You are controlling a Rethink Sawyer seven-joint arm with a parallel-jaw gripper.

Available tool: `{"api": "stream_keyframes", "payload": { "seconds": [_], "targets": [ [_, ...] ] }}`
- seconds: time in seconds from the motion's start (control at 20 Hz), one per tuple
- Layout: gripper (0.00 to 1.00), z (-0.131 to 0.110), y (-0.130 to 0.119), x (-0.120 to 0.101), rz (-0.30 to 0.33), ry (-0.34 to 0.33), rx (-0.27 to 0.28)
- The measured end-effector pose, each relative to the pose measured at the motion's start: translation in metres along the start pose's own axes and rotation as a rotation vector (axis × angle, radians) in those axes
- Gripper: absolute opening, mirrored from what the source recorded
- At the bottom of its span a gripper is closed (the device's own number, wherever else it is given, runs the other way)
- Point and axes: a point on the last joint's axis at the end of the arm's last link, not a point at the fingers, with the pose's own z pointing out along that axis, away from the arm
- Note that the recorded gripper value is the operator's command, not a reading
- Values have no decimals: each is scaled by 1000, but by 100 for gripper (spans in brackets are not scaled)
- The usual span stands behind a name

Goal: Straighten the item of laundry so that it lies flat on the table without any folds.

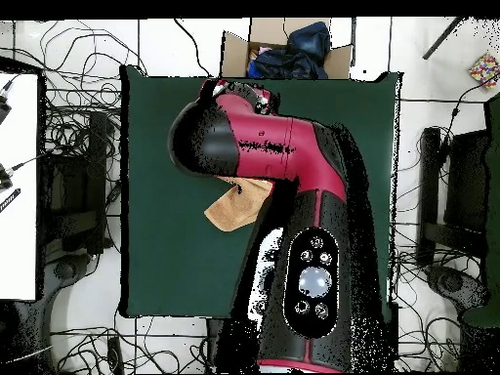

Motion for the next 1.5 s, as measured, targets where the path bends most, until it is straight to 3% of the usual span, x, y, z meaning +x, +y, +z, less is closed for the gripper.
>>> {"api": "stream_keyframes", "payload": {
  "seconds": [0.75,1.2,1.5],
  "targets": [
    [0,-1,-3,2,-1,18,5],
    [0,0,-16,26,-45,168,49],
    [0,3,-27,36,-68,225,71]
  ]
}}
